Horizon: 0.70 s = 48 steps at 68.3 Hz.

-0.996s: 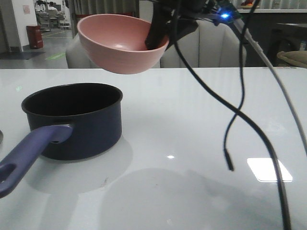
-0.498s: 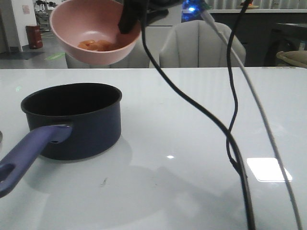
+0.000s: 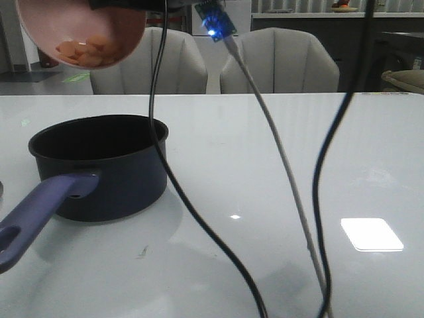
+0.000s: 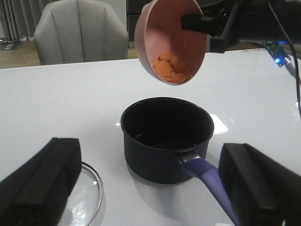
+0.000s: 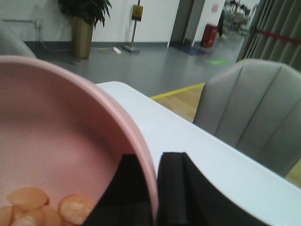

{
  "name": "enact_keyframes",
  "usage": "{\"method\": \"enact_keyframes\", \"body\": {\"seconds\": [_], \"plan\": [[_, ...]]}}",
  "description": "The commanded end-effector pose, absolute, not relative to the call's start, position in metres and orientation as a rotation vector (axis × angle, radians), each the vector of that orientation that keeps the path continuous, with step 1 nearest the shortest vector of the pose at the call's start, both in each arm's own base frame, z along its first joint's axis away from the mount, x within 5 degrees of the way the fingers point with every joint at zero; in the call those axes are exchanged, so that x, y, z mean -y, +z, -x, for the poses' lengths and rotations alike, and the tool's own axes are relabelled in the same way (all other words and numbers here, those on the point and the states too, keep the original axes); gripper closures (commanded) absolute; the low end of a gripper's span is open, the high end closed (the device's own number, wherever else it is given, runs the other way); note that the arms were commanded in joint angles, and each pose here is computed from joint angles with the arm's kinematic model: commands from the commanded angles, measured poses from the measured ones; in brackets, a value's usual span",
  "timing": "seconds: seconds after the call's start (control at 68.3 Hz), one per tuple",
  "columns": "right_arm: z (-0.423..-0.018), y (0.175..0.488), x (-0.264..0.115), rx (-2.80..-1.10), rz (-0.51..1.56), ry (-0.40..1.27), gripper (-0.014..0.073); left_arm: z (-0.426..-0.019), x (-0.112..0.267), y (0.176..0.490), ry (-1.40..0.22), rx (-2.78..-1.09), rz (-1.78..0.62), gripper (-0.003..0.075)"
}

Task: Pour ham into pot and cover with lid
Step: 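Tilt the pink bowl with the right gripper to pour ham into the saucepan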

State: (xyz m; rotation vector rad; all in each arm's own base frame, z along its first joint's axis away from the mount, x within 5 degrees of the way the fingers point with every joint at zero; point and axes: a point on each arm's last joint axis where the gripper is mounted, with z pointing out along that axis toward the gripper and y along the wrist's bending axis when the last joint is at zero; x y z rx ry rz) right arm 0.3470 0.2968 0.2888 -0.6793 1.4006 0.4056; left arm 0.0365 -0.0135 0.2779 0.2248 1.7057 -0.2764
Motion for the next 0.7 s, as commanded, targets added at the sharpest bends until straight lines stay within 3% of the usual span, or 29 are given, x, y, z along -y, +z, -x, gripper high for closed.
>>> {"method": "enact_keyframes", "body": {"seconds": [0.0,0.117,0.366,0.542,0.688], "plan": [[-0.341,0.314,-0.292,-1.124,0.612,0.369,0.045,-0.037,0.014,0.293,-0.299,-1.615,-0.209,0.0082],[-0.339,0.299,-0.297,-1.036,0.665,0.27,0.045,-0.037,0.014,0.293,-0.299,-1.615,-0.209,0.0082],[-0.325,0.287,-0.308,-0.791,0.84,-0.091,0.045,-0.037,0.014,0.293,-0.299,-1.615,-0.209,0.0082],[-0.325,0.279,-0.309,-0.602,0.856,-0.347,0.045,-0.037,0.014,0.293,-0.299,-1.615,-0.209,0.0082],[-0.325,0.275,-0.308,-0.541,0.803,-0.403,0.045,-0.037,0.014,0.293,-0.294,-1.614,-0.214,0.0082]]}}
